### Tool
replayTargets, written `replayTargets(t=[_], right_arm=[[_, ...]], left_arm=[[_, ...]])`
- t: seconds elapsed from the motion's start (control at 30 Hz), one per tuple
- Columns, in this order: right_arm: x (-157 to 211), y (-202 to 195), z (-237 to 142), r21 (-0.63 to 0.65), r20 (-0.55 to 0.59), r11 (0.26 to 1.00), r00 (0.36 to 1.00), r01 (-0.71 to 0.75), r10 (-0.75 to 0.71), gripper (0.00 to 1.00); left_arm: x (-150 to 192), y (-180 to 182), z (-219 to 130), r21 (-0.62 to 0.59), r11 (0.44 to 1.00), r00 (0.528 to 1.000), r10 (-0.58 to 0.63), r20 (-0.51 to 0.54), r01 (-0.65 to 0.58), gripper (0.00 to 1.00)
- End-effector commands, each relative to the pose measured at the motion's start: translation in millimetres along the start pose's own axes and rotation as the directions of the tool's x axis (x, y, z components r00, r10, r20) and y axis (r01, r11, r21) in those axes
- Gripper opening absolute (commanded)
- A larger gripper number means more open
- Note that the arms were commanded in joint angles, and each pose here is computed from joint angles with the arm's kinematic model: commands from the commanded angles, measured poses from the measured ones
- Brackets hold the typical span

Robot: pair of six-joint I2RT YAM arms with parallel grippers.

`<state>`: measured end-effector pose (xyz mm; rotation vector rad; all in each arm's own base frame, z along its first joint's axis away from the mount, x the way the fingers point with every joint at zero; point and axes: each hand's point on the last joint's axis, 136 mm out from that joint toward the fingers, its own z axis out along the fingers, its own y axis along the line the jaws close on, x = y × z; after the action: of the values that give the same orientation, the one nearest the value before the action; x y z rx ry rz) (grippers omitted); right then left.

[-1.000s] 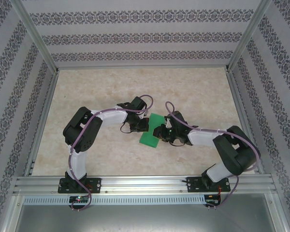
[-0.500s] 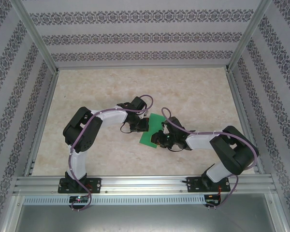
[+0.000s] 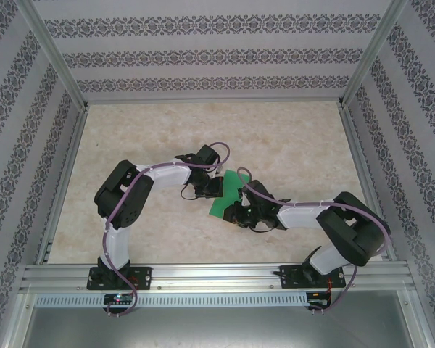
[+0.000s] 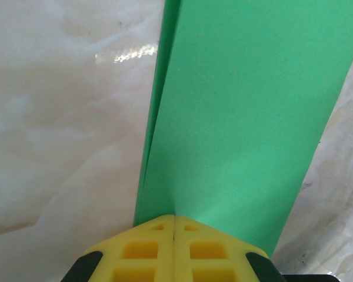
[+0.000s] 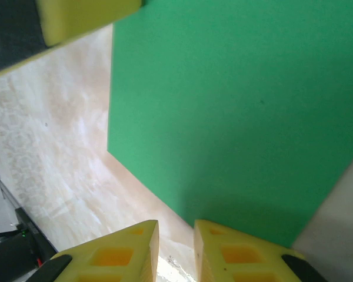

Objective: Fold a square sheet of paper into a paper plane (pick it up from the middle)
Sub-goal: Fold the square sheet of paper in half at the center of the table, then fold the triangle a second time at the center of the table.

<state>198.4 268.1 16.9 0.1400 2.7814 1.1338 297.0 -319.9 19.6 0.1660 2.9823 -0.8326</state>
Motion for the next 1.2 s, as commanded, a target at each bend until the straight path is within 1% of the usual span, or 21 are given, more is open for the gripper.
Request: replayTargets(t=[0.0,0.1,0.17,0.23,0.27,0.33,0.4,0.5,0.57,0.6,0.67,0.73,0.77,0.93,1.03,1.17], right_arm=[[7,-16,4,0.041,-0.004,0.999,1.000,-0.019,0.020,0.24],[-4,-1,-9,0.025,0.038,1.000,0.999,0.012,-0.013,0.25],[-19,6,-26,0.048,0.091,0.998,0.995,0.033,-0.037,0.27],[-36,-1,-44,0.103,0.159,0.994,0.987,0.022,-0.038,0.30],[-47,-11,-54,0.145,0.199,0.989,0.980,-0.010,-0.020,0.34],[-64,-32,-69,0.216,0.254,0.974,0.967,-0.071,0.014,0.36],[-80,-33,-74,0.224,0.277,0.972,0.961,-0.075,0.010,0.42],[-93,-13,-68,0.191,0.258,0.981,0.966,-0.032,-0.019,0.43],[-97,-10,-60,0.205,0.242,0.978,0.970,-0.026,-0.025,0.44],[-100,-10,-56,0.212,0.238,0.977,0.971,-0.028,-0.024,0.44],[-104,-10,-50,0.230,0.232,0.973,0.972,-0.033,-0.021,0.45],[-109,-18,-47,0.284,0.240,0.957,0.971,-0.062,-0.008,0.46],[-111,-20,-45,0.302,0.242,0.951,0.970,-0.070,-0.005,0.45],[-119,-19,-34,0.311,0.236,0.948,0.972,-0.072,-0.004,0.47],[-121,-18,-27,0.317,0.224,0.946,0.975,-0.070,-0.003,0.47],[-125,-15,-20,0.312,0.209,0.948,0.978,-0.064,-0.003,0.47]], left_arm=[[14,3,2,-0.030,1.000,1.000,-0.007,-0.031,0.006,0.00],[15,3,-2,-0.034,0.999,1.000,-0.021,-0.017,0.021,0.00],[15,3,-6,-0.036,0.999,0.999,-0.039,0.009,0.040,0.00],[16,2,-11,-0.029,0.997,0.996,-0.075,0.042,0.077,0.00],[16,1,-15,-0.019,0.995,0.993,-0.097,0.064,0.098,0.00],[18,-1,-21,0.001,0.990,0.985,-0.139,0.104,0.140,0.00],[18,-6,-29,0.027,0.985,0.974,-0.173,0.149,0.171,0.00],[16,-12,-43,0.068,0.978,0.958,-0.208,0.198,0.198,0.01],[13,-15,-54,0.077,0.979,0.950,-0.204,0.237,0.190,0.02],[11,-14,-61,0.062,0.981,0.945,-0.195,0.263,0.185,0.03],[8,-7,-74,0.016,0.983,0.934,-0.176,0.310,0.180,0.10],[4,-1,-83,-0.015,0.984,0.929,-0.161,0.334,0.176,0.12],[3,1,-85,-0.023,0.984,0.928,-0.158,0.337,0.176,0.12],[-2,11,-89,-0.029,0.983,0.928,-0.162,0.336,0.182,0.14],[-2,11,-88,-0.017,0.984,0.931,-0.163,0.327,0.178,0.20],[-1,12,-86,0.005,0.984,0.936,-0.169,0.309,0.177,0.25]])
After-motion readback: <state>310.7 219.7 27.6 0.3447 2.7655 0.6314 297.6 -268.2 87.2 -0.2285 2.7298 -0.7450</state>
